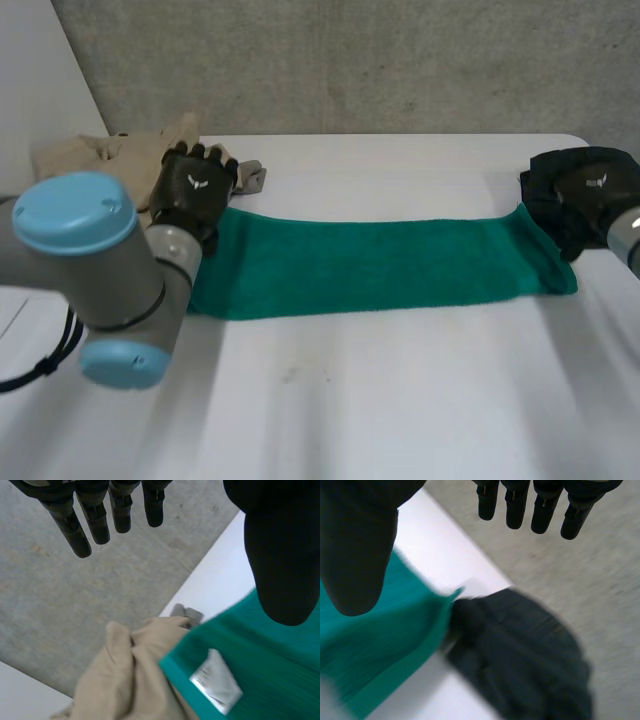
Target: Fold the laundry.
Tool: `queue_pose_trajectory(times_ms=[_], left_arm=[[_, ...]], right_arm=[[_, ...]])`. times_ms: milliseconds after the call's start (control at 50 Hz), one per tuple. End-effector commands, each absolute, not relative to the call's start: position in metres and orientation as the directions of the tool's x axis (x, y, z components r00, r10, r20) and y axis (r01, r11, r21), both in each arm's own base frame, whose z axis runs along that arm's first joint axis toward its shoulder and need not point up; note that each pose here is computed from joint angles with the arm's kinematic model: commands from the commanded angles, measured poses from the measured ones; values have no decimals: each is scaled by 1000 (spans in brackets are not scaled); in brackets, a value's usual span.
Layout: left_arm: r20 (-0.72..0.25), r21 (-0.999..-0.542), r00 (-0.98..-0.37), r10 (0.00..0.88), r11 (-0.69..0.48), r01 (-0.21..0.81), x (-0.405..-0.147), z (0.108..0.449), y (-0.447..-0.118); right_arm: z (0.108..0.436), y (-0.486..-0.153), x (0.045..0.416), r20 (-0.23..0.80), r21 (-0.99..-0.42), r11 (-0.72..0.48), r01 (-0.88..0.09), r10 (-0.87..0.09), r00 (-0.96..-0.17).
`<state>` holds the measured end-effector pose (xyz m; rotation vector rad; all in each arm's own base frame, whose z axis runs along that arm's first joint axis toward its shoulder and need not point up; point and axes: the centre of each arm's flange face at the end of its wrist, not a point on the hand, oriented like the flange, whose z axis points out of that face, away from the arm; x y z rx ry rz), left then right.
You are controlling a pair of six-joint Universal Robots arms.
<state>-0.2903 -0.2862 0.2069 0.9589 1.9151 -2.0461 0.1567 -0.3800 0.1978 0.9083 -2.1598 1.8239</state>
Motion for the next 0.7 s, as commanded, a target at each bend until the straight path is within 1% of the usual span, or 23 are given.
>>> queue_pose_trajectory(times_ms=[20, 60, 80, 140, 240, 300, 340, 380, 400, 460, 480, 540, 560, 640, 660, 700], left_arm=[[-502, -857, -778, 377, -97, 506, -282, 189, -259], [-497, -859, -775, 391, -90, 505, -282, 185, -257], [-495, -859, -775, 393, -89, 504, -282, 184, -257], [-494, -859, -774, 397, -84, 505, -282, 182, -256], [-489, -861, -776, 399, -78, 502, -282, 181, -256], [-489, -861, -775, 400, -79, 502, -282, 181, -256], [-489, -861, -775, 400, -79, 502, -282, 181, -256], [-489, -862, -776, 398, -83, 500, -282, 183, -255], [-489, -862, -776, 398, -83, 500, -282, 183, -255], [-488, -863, -777, 398, -90, 497, -282, 186, -254], [-488, -864, -778, 396, -93, 495, -281, 188, -253], [-487, -868, -784, 386, -110, 485, -279, 197, -249], [-487, -868, -785, 383, -112, 484, -278, 199, -249], [-486, -869, -787, 380, -116, 481, -275, 203, -244], [-486, -869, -787, 379, -117, 480, -273, 204, -242], [-486, -870, -790, 375, -119, 479, -272, 206, -241]], right_arm=[[167, -369, 139, 431, -835, 152, -528, -415, -801], [159, -371, 139, 428, -838, 148, -526, -422, -799], [149, -374, 138, 424, -837, 152, -525, -427, -799], [139, -378, 137, 424, -837, 150, -527, -431, -797], [120, -384, 136, 448, -819, 147, -554, -438, -779], [114, -388, 136, 463, -812, 140, -567, -437, -771], [112, -392, 133, 492, -797, 133, -590, -423, -760], [116, -398, 128, 521, -786, 128, -605, -389, -760], [118, -400, 119, 550, -770, 149, -621, -338, -763], [124, -404, 98, 597, -742, 203, -640, -236, -767], [133, -404, 87, 625, -726, 224, -650, -181, -760], [149, -405, 73, 695, -672, 234, -702, -128, -708], [154, -406, 65, 749, -618, 241, -749, -108, -653], [162, -409, 43, 836, -505, 269, -820, -84, -542], [168, -411, 34, 867, -458, 275, -845, -70, -493], [176, -411, 41, 881, -441, 251, -861, -60, -469]])
